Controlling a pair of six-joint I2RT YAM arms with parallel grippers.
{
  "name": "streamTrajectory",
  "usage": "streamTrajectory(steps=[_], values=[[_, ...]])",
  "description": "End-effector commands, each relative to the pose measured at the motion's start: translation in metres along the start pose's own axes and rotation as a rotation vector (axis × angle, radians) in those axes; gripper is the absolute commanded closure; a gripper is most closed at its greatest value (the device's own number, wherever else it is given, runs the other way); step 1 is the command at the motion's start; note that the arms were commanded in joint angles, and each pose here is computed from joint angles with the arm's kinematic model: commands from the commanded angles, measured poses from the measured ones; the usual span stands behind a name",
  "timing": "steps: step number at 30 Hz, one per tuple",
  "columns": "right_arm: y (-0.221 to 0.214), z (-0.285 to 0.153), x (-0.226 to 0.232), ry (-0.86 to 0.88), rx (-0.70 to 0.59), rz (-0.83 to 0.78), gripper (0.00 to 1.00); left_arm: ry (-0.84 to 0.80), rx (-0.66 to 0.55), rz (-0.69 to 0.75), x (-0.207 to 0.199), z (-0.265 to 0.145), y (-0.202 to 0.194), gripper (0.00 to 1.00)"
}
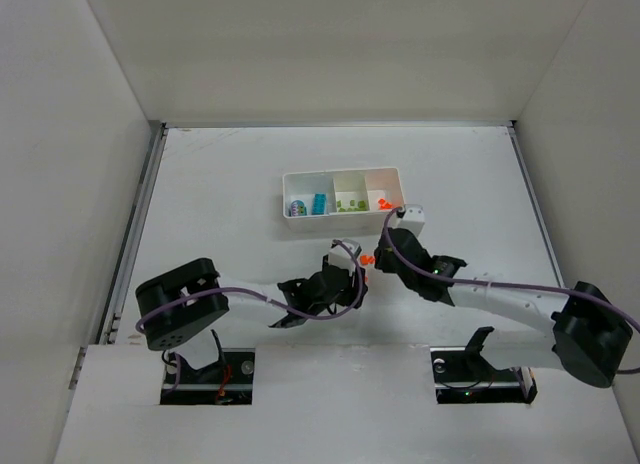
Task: Sort the legos into containers by color
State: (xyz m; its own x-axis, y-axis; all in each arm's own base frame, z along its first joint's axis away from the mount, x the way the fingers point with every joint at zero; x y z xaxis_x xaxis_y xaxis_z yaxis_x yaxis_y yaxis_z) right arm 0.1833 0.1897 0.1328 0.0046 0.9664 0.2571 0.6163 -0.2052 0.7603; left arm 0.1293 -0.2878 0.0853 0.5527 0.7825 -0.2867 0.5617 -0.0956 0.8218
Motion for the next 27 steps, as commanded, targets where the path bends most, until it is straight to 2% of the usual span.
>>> streamTrajectory(steps=[1,7,12,14,16,20,27], values=[[0.044,-0.008,0.012,0.044,-0.109,0.018,0.73,-0.028,-0.062,-0.017,-0.011,0.009,0.018,0.48],[0.107,0.016,0.02,0.064,-0.204,0.039,0.72,-0.017,-0.069,0.004,-0.015,0.018,0.022,0.51],[0.137,0.042,0.02,0.022,-0.239,0.037,0.72,0.022,-0.067,0.041,-0.014,0.025,0.021,0.54],[0.14,0.053,0.019,-0.001,-0.23,0.025,0.68,0.038,-0.06,0.056,-0.014,0.028,0.019,0.55],[0.14,0.062,0.016,-0.027,-0.221,0.017,0.6,0.052,-0.046,0.074,-0.014,0.031,0.016,0.56],[0.139,0.057,0.012,-0.044,-0.252,0.029,0.46,0.09,-0.029,0.102,-0.012,0.036,0.01,0.58],[0.108,0.023,0.0,0.019,-0.287,0.076,0.44,0.103,-0.007,0.13,-0.015,0.042,0.006,0.7]])
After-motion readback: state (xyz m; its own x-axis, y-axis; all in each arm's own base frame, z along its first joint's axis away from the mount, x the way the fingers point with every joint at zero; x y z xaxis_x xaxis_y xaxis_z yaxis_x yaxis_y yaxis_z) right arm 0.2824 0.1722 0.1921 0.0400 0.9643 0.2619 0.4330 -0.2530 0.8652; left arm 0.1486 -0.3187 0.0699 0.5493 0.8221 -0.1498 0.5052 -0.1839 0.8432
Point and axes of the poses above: each gripper's point midway between its finger pads, its own z axis out along the fingers, its own x axis along the line the jaws close on, y = z × x, the point moved 9 cm from there along -z, back along the fingers, and after that the axes turned 2 degrees about z, right-handed, at the moved point
